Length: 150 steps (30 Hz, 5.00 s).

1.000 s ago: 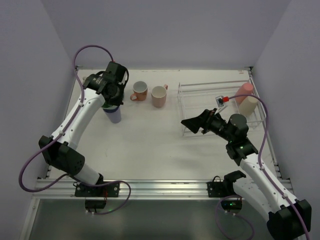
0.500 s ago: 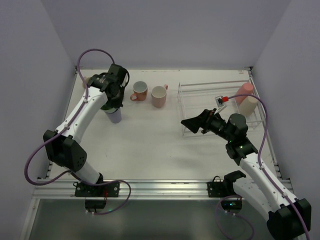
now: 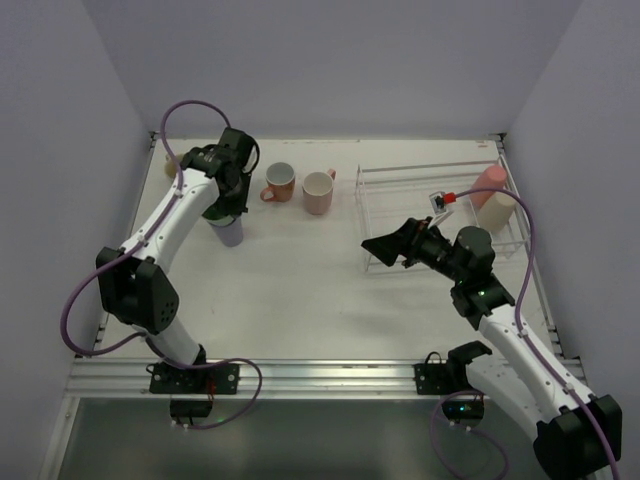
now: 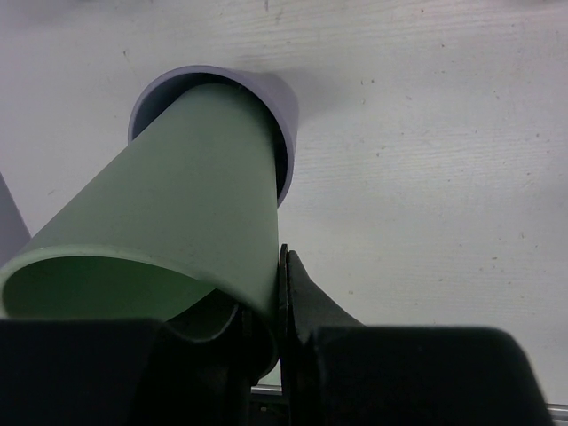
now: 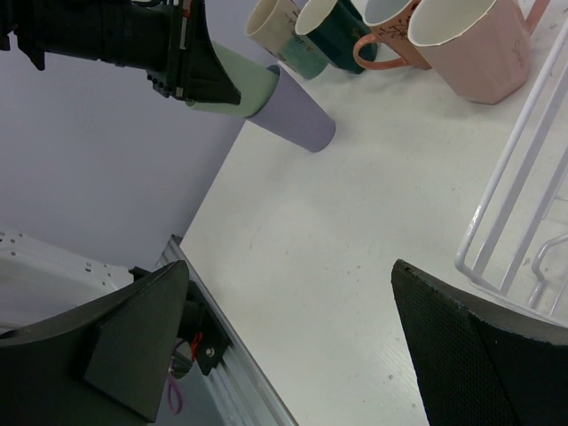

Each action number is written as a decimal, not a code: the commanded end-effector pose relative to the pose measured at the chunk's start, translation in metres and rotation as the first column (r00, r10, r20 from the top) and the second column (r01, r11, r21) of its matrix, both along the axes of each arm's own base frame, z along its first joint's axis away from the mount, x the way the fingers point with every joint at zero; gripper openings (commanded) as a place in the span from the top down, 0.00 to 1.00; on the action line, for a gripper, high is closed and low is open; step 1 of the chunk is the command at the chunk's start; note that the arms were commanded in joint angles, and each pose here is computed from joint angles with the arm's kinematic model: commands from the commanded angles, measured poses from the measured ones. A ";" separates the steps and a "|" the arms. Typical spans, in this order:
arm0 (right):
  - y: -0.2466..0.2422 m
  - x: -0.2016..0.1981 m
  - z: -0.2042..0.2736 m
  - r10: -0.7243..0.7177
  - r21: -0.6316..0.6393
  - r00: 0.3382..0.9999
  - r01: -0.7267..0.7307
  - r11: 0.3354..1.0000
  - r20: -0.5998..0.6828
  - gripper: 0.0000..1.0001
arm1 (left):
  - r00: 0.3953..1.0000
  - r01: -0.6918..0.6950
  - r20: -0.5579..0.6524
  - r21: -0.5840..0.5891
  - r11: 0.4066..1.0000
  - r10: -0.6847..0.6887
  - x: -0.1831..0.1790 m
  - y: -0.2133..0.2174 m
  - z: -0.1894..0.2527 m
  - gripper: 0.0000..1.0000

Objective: Unload the cups from the dish rack

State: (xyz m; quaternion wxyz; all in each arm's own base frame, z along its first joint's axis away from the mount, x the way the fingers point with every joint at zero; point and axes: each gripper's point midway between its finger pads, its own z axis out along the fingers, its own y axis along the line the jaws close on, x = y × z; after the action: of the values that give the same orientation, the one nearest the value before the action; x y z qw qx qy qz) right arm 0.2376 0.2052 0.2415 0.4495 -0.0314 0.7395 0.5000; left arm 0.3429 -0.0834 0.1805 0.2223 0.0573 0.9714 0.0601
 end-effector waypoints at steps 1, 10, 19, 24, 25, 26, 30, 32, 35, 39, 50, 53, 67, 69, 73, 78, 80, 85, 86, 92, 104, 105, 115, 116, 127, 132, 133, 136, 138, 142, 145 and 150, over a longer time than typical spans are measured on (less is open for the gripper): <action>0.001 0.003 0.018 0.002 0.003 0.998 -0.002 1.000 0.058 0.01 | 1.000 0.010 0.029 0.009 1.000 -0.010 0.009 0.005 0.002 0.84; 0.001 0.003 0.019 0.002 0.002 0.998 -0.002 1.000 0.059 0.01 | 0.999 -0.025 0.046 0.058 0.998 0.022 0.012 0.016 0.003 0.57; -0.001 0.006 0.016 -0.016 -0.010 0.998 0.017 1.000 0.062 0.01 | 0.960 -0.066 0.271 -0.009 0.998 0.066 0.025 0.016 0.074 0.29; -0.011 0.012 0.015 -0.077 -0.053 0.993 0.082 0.995 0.084 0.01 | 0.891 0.035 0.453 -0.109 0.993 0.018 0.021 -0.008 0.129 0.17; -0.015 0.015 0.014 -0.105 -0.068 0.990 0.112 0.991 0.093 0.01 | 0.850 0.072 0.527 -0.130 0.989 0.008 0.016 -0.015 0.150 0.16; -0.019 0.018 0.013 -0.127 -0.084 0.986 0.136 0.987 0.109 0.01 | 0.829 0.124 0.558 -0.135 0.983 -0.027 0.008 -0.033 0.158 0.13; -0.042 0.029 0.011 -0.262 -0.118 0.953 0.280 0.953 0.150 0.01 | 0.756 0.349 0.645 -0.250 0.903 -0.113 -0.026 -0.084 0.163 0.11; -0.059 0.038 0.010 -0.356 -0.139 0.916 0.383 0.913 0.183 0.01 | 0.660 0.494 0.745 -0.332 0.803 -0.098 -0.048 -0.102 0.192 0.09; -0.086 0.053 0.004 -0.493 -0.182 0.847 0.527 0.830 0.202 0.02 | 0.569 0.631 0.817 -0.361 0.686 -0.094 -0.079 -0.114 0.192 0.03; -0.126 0.073 -0.010 -0.646 -0.297 0.737 0.673 0.677 0.198 0.05 | 0.536 0.700 0.837 -0.365 0.613 -0.114 -0.105 -0.117 0.165 0.00; -0.254 0.119 0.010 -0.895 -0.441 0.387 0.858 0.262 0.222 0.14 | 0.474 0.753 0.867 -0.308 0.582 -0.155 -0.133 -0.108 0.141 0.00; -0.279 0.130 0.001 -0.913 -0.527 0.318 0.838 0.143 0.257 0.17 | 0.458 0.776 0.877 -0.317 0.545 -0.143 -0.143 -0.109 0.148 0.00; -0.330 0.153 -0.041 -0.941 -0.696 0.239 0.718 0.006 0.238 0.24 | 0.462 0.698 0.882 -0.298 0.651 -0.091 -0.145 -0.092 0.151 0.00; -0.328 0.160 -0.055 -0.941 -0.710 0.281 0.700 0.068 0.188 0.23 | 0.458 0.704 0.884 -0.296 0.646 -0.094 -0.147 -0.093 0.151 0.00; -0.337 0.165 -0.065 -0.944 -0.728 0.280 0.682 0.069 0.172 0.17 | 0.461 0.708 0.882 -0.297 0.641 -0.101 -0.146 -0.095 0.150 0.00; -0.344 0.177 -0.070 -0.945 -0.731 0.293 0.675 0.098 0.144 0.12 | 0.465 0.704 0.879 -0.296 0.645 -0.104 -0.144 -0.096 0.147 0.00; -0.345 0.181 -0.072 -0.942 -0.735 0.306 0.669 0.111 0.136 0.12 | 0.469 0.703 0.877 -0.297 0.646 -0.107 -0.143 -0.097 0.146 0.00; -0.347 0.188 -0.081 -0.938 -0.753 0.318 0.648 0.112 0.134 0.13 | 0.478 0.698 0.871 -0.296 0.652 -0.116 -0.140 -0.099 0.141 0.00; -0.348 0.188 -0.081 -0.939 -0.755 0.313 0.647 0.103 0.140 0.15 | 0.478 0.697 0.871 -0.295 0.654 -0.117 -0.139 -0.099 0.141 0.00; -0.344 0.189 -0.086 -0.939 -0.745 0.323 0.654 0.130 0.119 0.32 | 0.478 0.694 0.871 -0.295 0.656 -0.114 -0.139 -0.098 0.141 0.00; -0.276 0.164 -0.046 -0.889 -0.499 0.453 0.786 0.365 0.063 0.63 | 0.500 0.692 0.856 -0.303 0.655 -0.132 -0.133 -0.105 0.133 0.00; -0.265 0.162 -0.042 -0.872 -0.473 0.486 0.782 0.406 0.054 0.63 | 0.503 0.691 0.854 -0.305 0.655 -0.132 -0.132 -0.106 0.133 0.00; -0.183 0.125 0.026 -0.688 -0.101 0.723 0.690 0.716 0.058 0.63 | 0.567 0.744 0.814 -0.443 0.500 -0.122 -0.129 -0.152 0.148 0.00; -0.175 0.121 0.029 -0.666 -0.066 0.744 0.668 0.741 0.046 0.63 | 0.591 0.750 0.797 -0.488 0.446 -0.122 -0.133 -0.162 0.150 0.00; -0.050 0.052 0.073 -0.223 0.229 0.965 0.189 0.955 0.135 0.62 | 0.759 0.651 0.642 -0.751 0.110 -0.108 -0.114 -0.242 0.139 0.02; -0.026 0.032 0.070 -0.077 0.271 0.984 0.031 0.962 0.159 0.61 | 0.799 0.601 0.591 -0.794 0.091 -0.116 -0.100 -0.261 0.122 0.04; -0.021 0.030 0.068 -0.049 0.276 0.988 0.007 0.961 0.147 0.61 | 0.801 0.597 0.587 -0.797 0.089 -0.114 -0.099 -0.262 0.121 0.05; -0.009 0.025 0.062 0.032 0.280 0.991 -0.068 0.958 0.131 0.60 | 0.794 0.607 0.599 -0.792 0.066 -0.106 -0.097 -0.265 0.124 0.06; -0.003 0.022 0.060 0.053 0.287 0.991 -0.086 0.954 0.123 0.60 | 0.782 0.622 0.615 -0.779 0.072 -0.100 -0.095 -0.265 0.128 0.08; 0.008 0.020 0.056 0.080 0.284 0.990 -0.110 0.952 0.117 0.60 | 0.759 0.651 0.645 -0.754 0.084 -0.093 -0.093 -0.264 0.137 0.14; 0.013 0.021 0.054 0.090 0.283 0.990 -0.119 0.952 0.113 0.60 | 0.746 0.665 0.658 -0.744 0.063 -0.099 -0.096 -0.266 0.140 0.22; 0.022 0.020 0.047 0.114 0.312 0.990 -0.135 0.940 0.086 0.60 | 0.726 0.688 0.686 -0.724 0.053 -0.048 -0.097 -0.259 0.149 0.79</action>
State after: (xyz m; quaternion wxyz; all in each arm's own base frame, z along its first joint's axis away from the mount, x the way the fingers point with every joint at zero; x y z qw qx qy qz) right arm 0.2622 0.2207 0.2805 0.4370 -0.0066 0.6504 0.6213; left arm 0.2506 -0.3469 0.2886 0.3973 0.1314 0.6814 -0.6005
